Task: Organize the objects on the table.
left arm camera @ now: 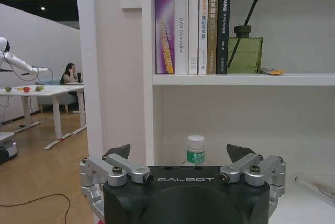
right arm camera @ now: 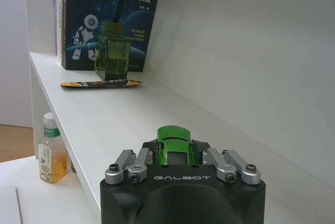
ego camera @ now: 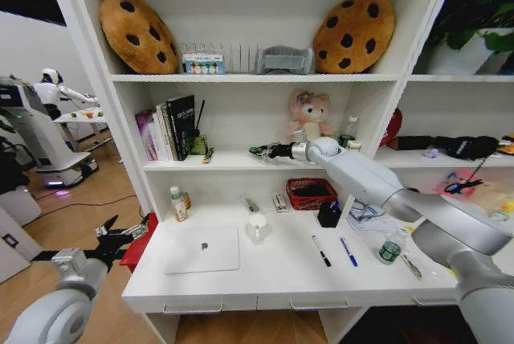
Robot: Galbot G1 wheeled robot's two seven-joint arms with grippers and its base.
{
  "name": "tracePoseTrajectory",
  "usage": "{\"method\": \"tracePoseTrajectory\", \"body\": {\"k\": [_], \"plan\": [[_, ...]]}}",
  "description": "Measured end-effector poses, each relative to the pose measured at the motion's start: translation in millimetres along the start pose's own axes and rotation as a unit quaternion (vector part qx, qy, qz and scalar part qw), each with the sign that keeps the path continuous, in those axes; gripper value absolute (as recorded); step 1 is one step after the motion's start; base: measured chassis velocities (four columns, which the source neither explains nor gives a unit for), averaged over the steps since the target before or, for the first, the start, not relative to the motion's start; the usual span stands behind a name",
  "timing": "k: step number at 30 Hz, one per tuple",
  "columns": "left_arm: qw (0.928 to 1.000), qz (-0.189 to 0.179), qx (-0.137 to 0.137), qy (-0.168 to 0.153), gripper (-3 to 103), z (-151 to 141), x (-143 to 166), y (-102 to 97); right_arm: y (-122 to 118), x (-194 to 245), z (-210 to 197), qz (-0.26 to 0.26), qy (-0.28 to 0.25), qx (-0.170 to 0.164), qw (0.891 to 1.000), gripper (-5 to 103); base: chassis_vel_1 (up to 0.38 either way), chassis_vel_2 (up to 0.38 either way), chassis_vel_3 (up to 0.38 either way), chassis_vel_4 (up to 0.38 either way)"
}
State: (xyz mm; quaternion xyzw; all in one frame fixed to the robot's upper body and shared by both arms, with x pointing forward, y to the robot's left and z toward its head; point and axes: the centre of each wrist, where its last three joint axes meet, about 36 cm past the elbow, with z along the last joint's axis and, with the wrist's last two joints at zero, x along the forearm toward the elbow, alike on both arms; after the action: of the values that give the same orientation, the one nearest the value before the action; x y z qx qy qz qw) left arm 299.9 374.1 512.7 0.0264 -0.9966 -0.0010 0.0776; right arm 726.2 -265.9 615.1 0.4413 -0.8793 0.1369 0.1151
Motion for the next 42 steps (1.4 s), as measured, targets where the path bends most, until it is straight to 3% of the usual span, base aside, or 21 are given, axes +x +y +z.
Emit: {"method": "tracePoseTrajectory", "body": {"k": [22, 24, 25, 33, 35, 36, 38, 42], "plan": [[1.0, 0.0, 0.0, 0.0, 100, 0.0, 0.0, 0.0, 0.3, -7.2, 9.0, 0.008, 0.006, 0.002, 1.0, 36, 0.0, 0.0, 0.0, 0.0], [1.0, 0.0, 0.0, 0.0, 100, 0.0, 0.0, 0.0, 2.9, -10.3, 10.2, 0.006, -0.001, 0.005, 1.0, 40, 0.0, 0.0, 0.0, 0.0], [1.0, 0.0, 0.0, 0.0, 100, 0.0, 0.0, 0.0, 4.5, -12.4, 9.7, 0.006, -0.004, 0.006, 1.0, 52, 0.0, 0.0, 0.0, 0.0], [1.0, 0.0, 0.0, 0.0, 100, 0.0, 0.0, 0.0, 4.9, -12.8, 7.1, 0.023, -0.023, 0.011, 0.999, 74, 0.0, 0.0, 0.0, 0.0], [1.0, 0.0, 0.0, 0.0, 100, 0.0, 0.0, 0.0, 1.2, -6.2, 2.2, 0.048, -0.061, 0.039, 0.996, 84, 0.0, 0.0, 0.0, 0.0], [1.0, 0.0, 0.0, 0.0, 100, 0.0, 0.0, 0.0, 1.2, -6.2, 2.2, 0.048, -0.061, 0.039, 0.996, 84, 0.0, 0.0, 0.0, 0.0], [1.0, 0.0, 0.0, 0.0, 100, 0.0, 0.0, 0.0, -1.8, 11.7, -8.2, 0.078, -0.088, 0.052, 0.992, 95, 0.0, 0.0, 0.0, 0.0], [1.0, 0.0, 0.0, 0.0, 100, 0.0, 0.0, 0.0, 6.5, 34.5, -25.5, 0.097, -0.12, 0.066, 0.986, 100, 0.0, 0.0, 0.0, 0.0]]}}
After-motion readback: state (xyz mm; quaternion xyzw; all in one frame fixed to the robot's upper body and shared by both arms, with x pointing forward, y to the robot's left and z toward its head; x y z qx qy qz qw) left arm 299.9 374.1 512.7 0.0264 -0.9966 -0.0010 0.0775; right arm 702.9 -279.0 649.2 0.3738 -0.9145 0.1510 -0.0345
